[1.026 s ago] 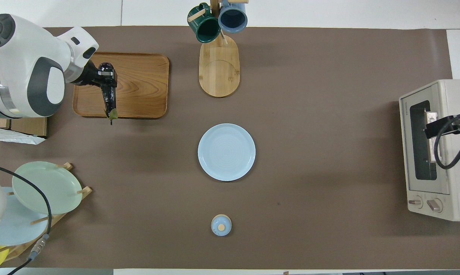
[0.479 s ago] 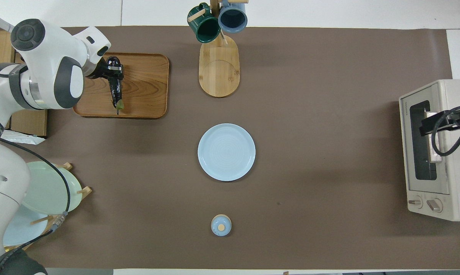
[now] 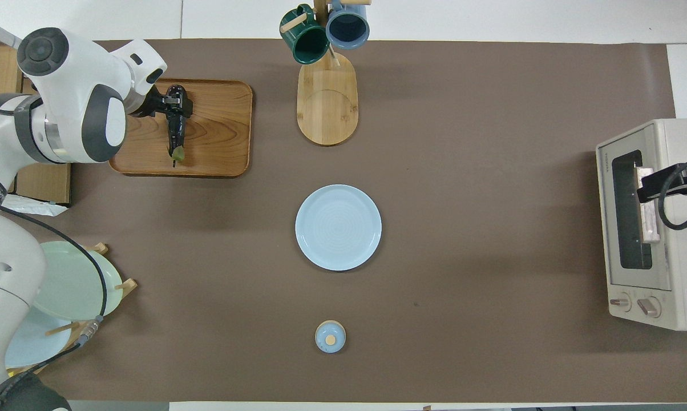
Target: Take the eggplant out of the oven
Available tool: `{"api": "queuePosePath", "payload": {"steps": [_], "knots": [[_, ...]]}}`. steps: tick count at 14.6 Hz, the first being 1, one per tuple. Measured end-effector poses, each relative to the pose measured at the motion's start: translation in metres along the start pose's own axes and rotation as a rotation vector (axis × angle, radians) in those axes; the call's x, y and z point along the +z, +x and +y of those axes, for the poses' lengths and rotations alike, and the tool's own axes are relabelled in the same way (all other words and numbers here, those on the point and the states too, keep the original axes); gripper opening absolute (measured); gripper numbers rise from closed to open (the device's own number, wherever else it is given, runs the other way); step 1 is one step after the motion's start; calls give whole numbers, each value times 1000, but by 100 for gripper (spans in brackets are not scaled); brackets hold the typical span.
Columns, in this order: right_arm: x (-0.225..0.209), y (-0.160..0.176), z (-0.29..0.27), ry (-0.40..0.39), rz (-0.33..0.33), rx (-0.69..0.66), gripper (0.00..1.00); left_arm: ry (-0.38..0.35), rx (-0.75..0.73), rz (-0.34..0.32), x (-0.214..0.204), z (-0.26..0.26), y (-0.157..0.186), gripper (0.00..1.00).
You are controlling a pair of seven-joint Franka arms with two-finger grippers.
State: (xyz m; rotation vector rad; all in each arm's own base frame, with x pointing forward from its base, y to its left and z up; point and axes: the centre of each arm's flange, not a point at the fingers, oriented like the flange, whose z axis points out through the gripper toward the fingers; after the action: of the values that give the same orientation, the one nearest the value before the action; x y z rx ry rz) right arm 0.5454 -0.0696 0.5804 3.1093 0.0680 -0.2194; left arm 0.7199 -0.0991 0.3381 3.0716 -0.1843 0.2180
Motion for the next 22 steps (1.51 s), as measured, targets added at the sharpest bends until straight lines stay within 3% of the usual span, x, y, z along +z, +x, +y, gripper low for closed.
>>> {"api": "queuePosePath", "payload": {"steps": [1,6,12,15,18,22], "knots": [[-1,-1,-1,0,2,-1,100,1,-3,7,-8,-1,1,100],[-7,-4,-2,-1,13,-4,100,15,-91,-27,-118,-11,-11,100],[-9,-5,-3,-1,15,-6,100,31,-101,-83,-264,-4,-72,100],[-8,-6,-3,0,11,-5,100,39,-101,-121,-286,-1,-107,100],[-8,-6,-3,0,11,-5,100,46,-95,-169,-276,4,-140,100],[-8,-6,-3,0,11,-5,100,20,-105,-199,-270,6,-150,100]]}}
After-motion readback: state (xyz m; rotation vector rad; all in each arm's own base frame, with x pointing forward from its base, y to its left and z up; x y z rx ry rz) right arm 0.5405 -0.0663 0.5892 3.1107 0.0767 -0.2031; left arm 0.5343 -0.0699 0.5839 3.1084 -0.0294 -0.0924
